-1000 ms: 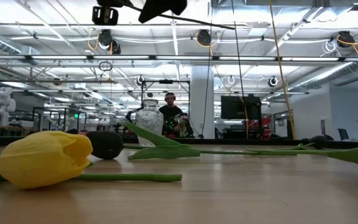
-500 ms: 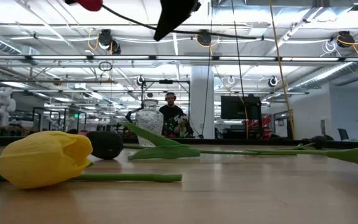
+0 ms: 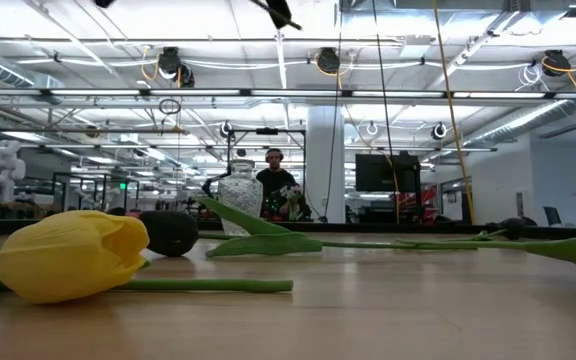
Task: Sort flowers into vase by color
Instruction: Put the bottom red tulip into the transparent vase
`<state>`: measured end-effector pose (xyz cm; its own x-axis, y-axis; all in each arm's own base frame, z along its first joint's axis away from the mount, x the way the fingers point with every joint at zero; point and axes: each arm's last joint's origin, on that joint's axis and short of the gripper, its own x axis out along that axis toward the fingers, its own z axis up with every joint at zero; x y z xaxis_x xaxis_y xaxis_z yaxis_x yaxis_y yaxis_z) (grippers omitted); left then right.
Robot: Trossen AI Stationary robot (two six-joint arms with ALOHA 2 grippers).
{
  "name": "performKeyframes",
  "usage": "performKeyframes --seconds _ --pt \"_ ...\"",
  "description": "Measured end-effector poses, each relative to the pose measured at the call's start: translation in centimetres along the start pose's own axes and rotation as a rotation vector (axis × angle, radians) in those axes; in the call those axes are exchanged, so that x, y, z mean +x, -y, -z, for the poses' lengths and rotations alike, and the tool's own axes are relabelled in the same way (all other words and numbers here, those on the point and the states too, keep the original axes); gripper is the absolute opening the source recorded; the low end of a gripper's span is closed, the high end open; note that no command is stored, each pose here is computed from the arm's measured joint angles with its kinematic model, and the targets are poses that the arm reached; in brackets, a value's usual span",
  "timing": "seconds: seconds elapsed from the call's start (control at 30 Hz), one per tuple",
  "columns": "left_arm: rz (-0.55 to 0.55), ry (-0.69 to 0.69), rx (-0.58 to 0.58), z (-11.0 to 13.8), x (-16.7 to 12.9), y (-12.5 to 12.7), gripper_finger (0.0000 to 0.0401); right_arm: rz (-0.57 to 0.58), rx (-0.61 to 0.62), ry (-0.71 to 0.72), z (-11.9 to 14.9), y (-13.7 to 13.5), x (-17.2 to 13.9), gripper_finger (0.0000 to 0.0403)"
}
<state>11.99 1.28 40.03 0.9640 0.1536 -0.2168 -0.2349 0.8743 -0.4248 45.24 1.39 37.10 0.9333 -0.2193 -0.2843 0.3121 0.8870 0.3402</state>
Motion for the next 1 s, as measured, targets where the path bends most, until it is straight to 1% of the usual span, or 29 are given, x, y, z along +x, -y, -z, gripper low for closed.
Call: performKeyframes --seconds 0.07,0.17,0.3,0.53,0.67,0.83,1.0 --pt "0.003 0.028 0.003 0.6 1.0 0.0 0.0114 -0.038 0.031 0.046 -1.0 0.3 -0.2 0.0000" --pt "0.013 0.145 0.001 0.6 2.0 0.1 0.0114 -0.104 0.047 0.080 -1.6 0.2 -0.2 0.0000" --pt "0.066 0.250 0.029 0.3 3.3 0.4 0.0114 -0.108 0.051 0.075 -1.6 0.2 -0.2 0.0000" --pt "0.065 0.237 0.040 0.4 5.0 0.6 0.0114 -0.103 0.044 0.067 -1.5 0.3 -0.2 0.0000" --pt "0.110 0.218 0.060 0.5 5.4 0.7 0.0114 -0.104 0.041 0.056 -1.4 0.3 -0.2 0.0000" --pt "0.116 0.208 0.076 0.5 5.0 0.7 0.0114 -0.102 0.036 0.054 -1.4 0.3 -0.2 0.0000" --pt "0.103 0.199 0.114 0.7 3.5 0.5 0.0114 -0.095 0.016 0.075 -1.7 0.3 -0.4 0.0000"
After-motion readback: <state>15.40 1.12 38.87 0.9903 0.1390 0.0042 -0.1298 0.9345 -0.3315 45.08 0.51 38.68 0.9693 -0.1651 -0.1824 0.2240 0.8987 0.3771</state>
